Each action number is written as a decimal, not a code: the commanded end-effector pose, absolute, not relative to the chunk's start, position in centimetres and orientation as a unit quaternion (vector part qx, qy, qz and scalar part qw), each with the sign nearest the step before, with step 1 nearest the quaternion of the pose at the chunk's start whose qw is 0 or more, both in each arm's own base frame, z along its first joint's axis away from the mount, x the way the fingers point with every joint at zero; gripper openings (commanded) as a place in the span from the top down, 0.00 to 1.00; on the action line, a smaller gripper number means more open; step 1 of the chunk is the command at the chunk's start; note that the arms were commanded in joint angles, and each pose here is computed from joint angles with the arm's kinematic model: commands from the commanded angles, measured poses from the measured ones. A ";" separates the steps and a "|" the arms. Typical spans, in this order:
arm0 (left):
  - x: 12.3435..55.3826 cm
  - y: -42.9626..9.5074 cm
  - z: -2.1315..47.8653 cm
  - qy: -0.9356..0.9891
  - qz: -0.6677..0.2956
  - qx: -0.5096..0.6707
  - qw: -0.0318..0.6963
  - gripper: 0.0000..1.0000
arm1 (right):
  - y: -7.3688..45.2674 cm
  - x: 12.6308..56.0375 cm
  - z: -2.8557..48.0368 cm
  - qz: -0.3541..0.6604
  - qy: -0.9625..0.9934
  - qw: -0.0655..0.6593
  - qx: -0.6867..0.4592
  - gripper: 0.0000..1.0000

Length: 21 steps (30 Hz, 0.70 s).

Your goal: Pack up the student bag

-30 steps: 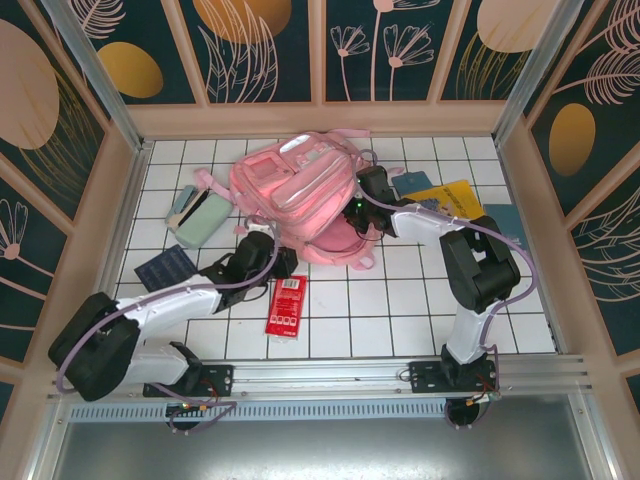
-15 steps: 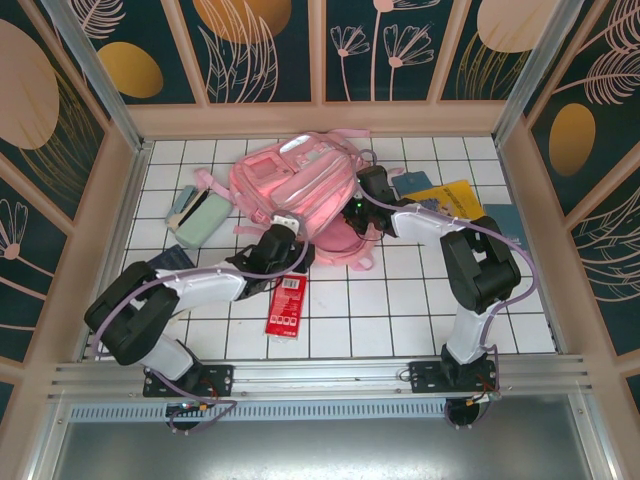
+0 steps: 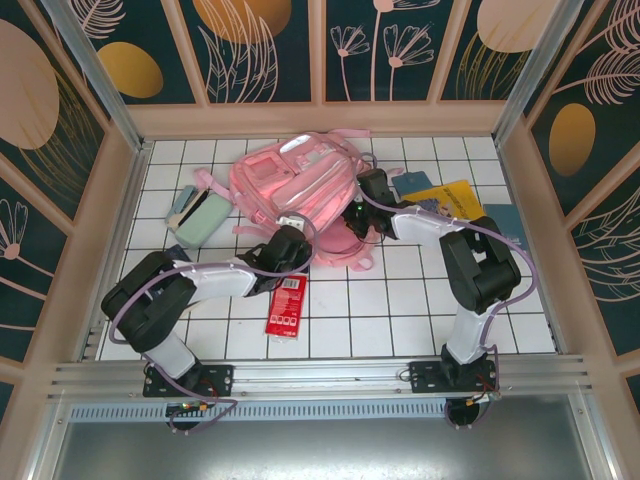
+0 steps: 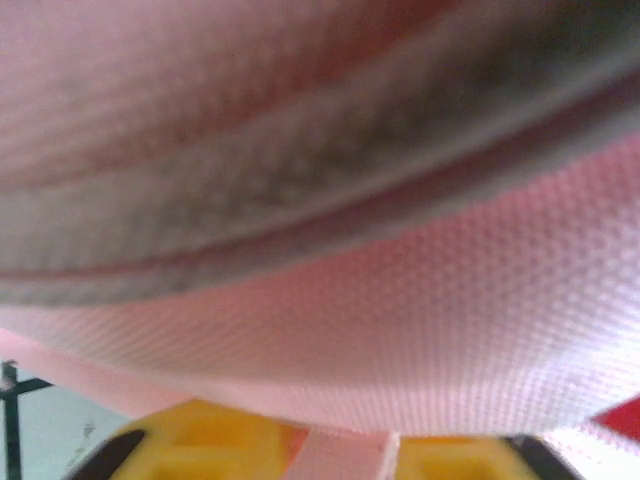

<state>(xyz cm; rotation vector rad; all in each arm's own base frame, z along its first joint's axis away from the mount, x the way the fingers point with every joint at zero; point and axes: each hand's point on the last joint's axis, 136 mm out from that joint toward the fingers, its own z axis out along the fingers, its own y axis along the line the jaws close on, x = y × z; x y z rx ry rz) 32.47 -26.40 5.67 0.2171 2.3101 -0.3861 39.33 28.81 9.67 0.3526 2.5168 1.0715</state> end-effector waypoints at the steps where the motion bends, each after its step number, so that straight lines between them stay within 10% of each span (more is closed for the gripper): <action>1: 32.9 -25.2 4.9 0.914 -0.115 0.076 0.382 1.00 | 30.5 38.9 14.4 0.437 0.869 0.218 0.086 0.01; 21: 34.3 -17.8 5.7 0.916 0.015 -0.034 0.400 1.00 | 25.5 36.1 14.2 0.455 0.858 0.209 0.109 0.01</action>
